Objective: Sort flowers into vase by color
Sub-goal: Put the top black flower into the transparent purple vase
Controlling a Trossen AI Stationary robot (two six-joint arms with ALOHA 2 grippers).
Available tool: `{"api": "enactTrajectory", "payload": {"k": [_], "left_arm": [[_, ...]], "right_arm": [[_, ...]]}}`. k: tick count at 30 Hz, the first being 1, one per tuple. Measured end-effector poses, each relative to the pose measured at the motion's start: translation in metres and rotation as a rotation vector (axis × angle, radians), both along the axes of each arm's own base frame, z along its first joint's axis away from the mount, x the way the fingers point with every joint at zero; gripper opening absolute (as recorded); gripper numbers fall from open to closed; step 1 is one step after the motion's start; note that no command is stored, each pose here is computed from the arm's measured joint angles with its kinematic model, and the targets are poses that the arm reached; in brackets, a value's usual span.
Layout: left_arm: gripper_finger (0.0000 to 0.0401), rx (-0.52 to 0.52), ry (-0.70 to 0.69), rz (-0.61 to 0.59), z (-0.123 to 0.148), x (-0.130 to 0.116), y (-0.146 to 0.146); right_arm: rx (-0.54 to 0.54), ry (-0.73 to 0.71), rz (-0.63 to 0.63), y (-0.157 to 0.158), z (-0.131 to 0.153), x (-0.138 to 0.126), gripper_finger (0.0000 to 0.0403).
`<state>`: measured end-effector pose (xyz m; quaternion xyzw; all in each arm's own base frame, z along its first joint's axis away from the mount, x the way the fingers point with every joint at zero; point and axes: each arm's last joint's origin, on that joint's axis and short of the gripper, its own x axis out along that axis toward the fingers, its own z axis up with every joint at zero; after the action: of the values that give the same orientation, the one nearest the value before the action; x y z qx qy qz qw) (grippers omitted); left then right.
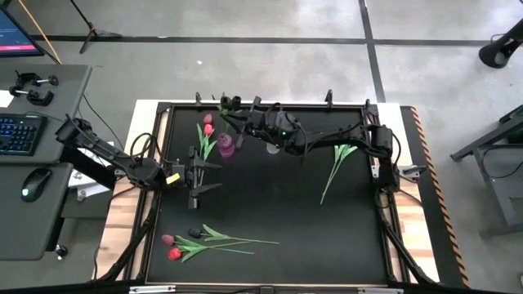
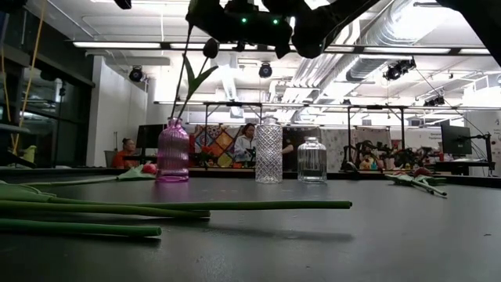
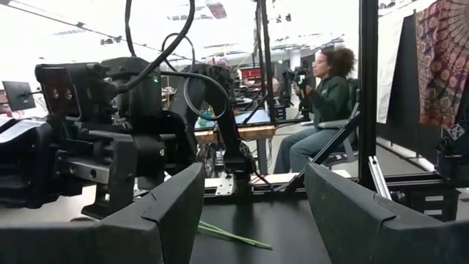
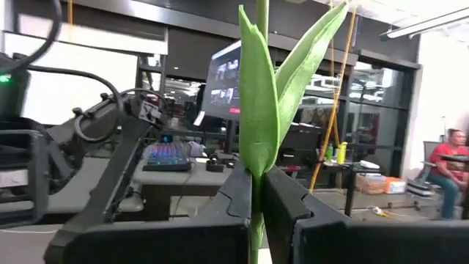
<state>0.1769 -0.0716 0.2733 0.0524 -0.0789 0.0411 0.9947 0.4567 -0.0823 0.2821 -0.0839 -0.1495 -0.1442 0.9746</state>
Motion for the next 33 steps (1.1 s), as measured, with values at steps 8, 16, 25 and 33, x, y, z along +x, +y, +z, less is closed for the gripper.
{"api": "enactTrajectory", "payload": {"k": [8, 16, 25, 33], "left_arm": [[0.0225, 0.0, 0.0, 0.0, 0.0, 0.0, 0.0], [0.0225, 0.0, 0.0, 0.0, 0.0, 0.0, 0.0], [0.0225, 0.0, 0.0, 0.0, 0.0, 0.0, 0.0], [0.0225, 0.0, -0.001, 0.0, 0.0, 0.0, 0.0]], "right_arm": [[0.01, 0.013, -0.017, 0.002, -0.001, 0.001, 0.0], [0.006, 0.022, -0.017, 0.003, -0.002, 0.001, 0.0], [0.055, 0.04, -0.003, 0.003, -0.005, 0.002, 0.0], [0.171, 0.129, 0.014, 0.001, -0.016, 0.004, 0.0]]}}
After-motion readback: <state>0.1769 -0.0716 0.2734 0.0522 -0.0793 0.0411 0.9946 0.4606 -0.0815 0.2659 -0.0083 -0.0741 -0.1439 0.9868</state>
